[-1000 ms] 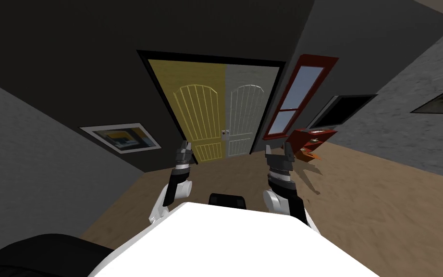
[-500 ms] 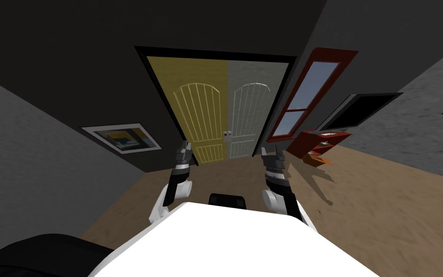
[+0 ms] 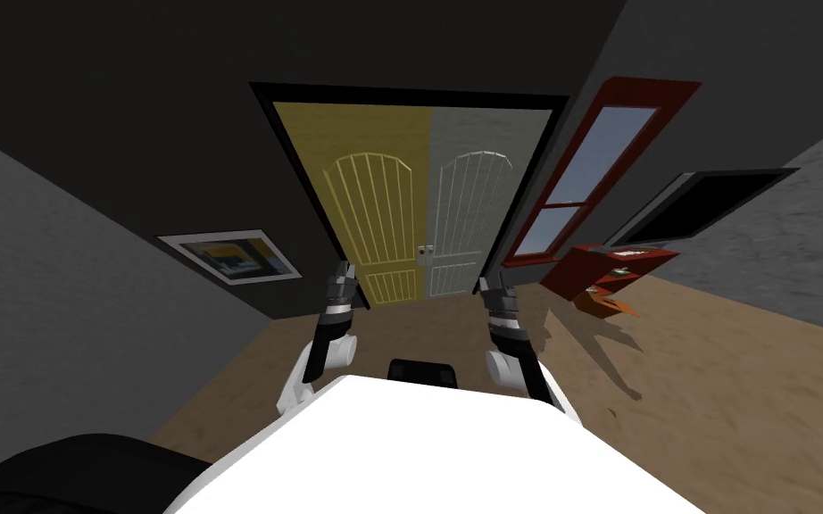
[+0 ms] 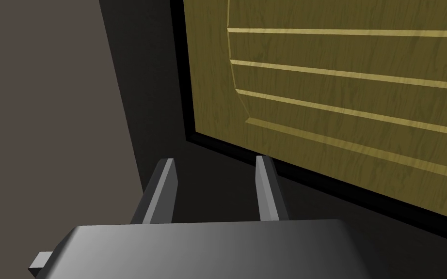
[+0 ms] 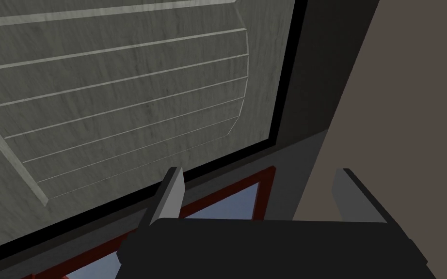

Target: Pull the door open

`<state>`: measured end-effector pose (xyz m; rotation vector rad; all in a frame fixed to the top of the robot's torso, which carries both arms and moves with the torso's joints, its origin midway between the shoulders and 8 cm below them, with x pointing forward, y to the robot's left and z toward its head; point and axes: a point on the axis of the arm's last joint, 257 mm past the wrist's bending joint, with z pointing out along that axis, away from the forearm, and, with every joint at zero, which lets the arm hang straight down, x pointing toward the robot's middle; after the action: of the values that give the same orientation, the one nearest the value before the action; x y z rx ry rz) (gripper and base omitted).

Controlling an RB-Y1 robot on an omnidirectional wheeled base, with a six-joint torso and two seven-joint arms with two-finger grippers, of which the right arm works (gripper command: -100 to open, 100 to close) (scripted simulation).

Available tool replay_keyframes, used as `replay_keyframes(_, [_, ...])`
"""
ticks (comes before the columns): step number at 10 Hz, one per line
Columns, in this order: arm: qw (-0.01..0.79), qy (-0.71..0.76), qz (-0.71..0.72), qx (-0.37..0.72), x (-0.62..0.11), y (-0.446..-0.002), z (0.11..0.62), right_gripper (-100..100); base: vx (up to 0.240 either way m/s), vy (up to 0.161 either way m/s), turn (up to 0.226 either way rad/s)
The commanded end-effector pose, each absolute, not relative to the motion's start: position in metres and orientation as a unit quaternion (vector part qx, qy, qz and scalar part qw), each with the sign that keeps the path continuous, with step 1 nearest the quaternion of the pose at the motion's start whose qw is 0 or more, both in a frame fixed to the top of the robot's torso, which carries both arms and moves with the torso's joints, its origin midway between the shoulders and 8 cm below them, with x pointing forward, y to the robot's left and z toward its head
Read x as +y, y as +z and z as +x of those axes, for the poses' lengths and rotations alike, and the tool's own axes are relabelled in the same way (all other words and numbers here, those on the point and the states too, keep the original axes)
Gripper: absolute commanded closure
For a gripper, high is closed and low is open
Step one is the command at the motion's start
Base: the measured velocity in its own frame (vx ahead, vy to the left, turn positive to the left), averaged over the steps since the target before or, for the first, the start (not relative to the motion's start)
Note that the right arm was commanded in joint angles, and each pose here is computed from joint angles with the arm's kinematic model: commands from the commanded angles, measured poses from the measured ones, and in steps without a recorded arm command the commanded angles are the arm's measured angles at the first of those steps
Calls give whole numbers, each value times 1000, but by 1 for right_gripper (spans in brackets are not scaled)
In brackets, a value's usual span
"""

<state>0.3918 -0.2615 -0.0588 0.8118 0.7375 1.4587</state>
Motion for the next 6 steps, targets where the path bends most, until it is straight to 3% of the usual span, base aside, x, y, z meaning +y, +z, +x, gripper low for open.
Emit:
replay_keyframes(1, [605, 628, 359, 332, -260, -72, 398, -100, 105, 36, 58])
replay_keyframes(6, [582, 610, 386, 375, -262, -118, 420, -100, 129, 20, 74])
